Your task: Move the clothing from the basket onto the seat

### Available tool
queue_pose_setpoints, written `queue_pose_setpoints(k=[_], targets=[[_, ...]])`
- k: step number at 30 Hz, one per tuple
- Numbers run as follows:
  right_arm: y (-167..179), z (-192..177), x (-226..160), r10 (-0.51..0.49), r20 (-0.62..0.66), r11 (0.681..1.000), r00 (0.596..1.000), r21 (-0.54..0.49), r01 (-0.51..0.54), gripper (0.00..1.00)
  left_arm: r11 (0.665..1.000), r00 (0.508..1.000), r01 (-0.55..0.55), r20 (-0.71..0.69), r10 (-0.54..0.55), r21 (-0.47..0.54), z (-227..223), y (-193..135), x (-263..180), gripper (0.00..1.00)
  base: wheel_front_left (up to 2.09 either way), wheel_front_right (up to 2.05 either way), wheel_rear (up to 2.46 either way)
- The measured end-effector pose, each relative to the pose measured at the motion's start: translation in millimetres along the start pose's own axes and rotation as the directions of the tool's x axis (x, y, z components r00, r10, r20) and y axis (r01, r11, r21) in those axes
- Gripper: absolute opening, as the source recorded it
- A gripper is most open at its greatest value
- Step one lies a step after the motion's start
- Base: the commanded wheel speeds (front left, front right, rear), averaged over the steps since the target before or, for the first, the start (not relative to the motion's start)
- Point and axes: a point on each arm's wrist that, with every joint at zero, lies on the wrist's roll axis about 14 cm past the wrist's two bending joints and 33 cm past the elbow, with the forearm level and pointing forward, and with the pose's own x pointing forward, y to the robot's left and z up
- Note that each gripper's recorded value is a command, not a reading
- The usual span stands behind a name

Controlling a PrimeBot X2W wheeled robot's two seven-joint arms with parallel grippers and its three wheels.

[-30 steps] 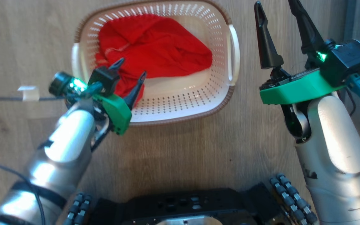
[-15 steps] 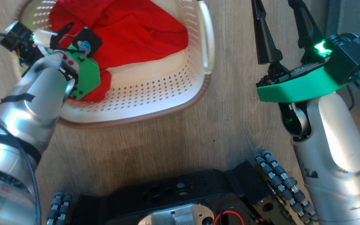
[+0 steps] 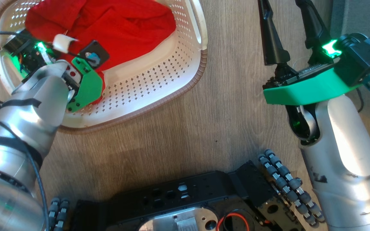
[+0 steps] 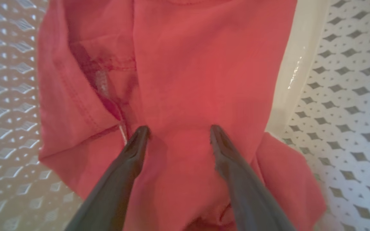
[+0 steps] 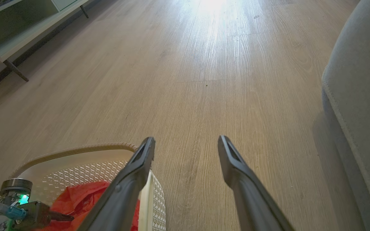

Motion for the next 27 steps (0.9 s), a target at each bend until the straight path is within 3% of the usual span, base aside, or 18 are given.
queue_pose_setpoints(k=[9, 10, 11, 12, 13, 20, 27], targets=[[0, 1, 0, -0.003, 0.001, 1.0, 1.0, 0.012, 0.003, 1.0, 0.988, 0.994, 0.038, -0.107, -0.022, 0.148, -14, -4, 0, 1.0, 0.0, 0.0, 0.0], [0, 1, 0, -0.003, 0.003, 1.0, 1.0, 0.013, 0.003, 1.0, 0.987, 0.993, 0.039, -0.119, -0.02, 0.155, -16, -4, -1, 0.92, 0.0, 0.0, 0.0], [0, 2, -1, -0.002, 0.004, 1.0, 1.0, 0.013, 0.002, 1.0, 0.987, 0.991, 0.039, -0.129, -0.018, 0.158, -17, -3, -1, 0.61, 0.0, 0.0, 0.0], [0, 3, -1, -0.001, 0.006, 1.0, 1.0, 0.012, 0.001, 1.0, 0.987, 0.991, 0.038, -0.134, -0.016, 0.159, -18, -3, -2, 0.05, 0.0, 0.0, 0.0], [1, 4, -1, -0.001, 0.008, 1.0, 1.0, 0.012, 0.0, 1.0, 0.986, 0.99, 0.037, -0.137, -0.014, 0.162, -18, -2, -3, 0.0, 0.0, 0.0, 0.0], [4, 17, -2, 0.004, 0.031, 1.0, 1.0, 0.008, -0.004, 1.0, 0.988, 0.992, 0.019, -0.123, 0.0, 0.154, -9, 3, -13, 0.0, 0.0, 0.0, 0.0], [9, 41, -3, 0.01, 0.073, 1.0, 0.997, -0.008, -0.01, 1.0, 0.996, 1.0, 0.002, 0.024, -0.004, 0.084, 34, -8, -32, 0.0, 0.0, 0.0, 0.0]])
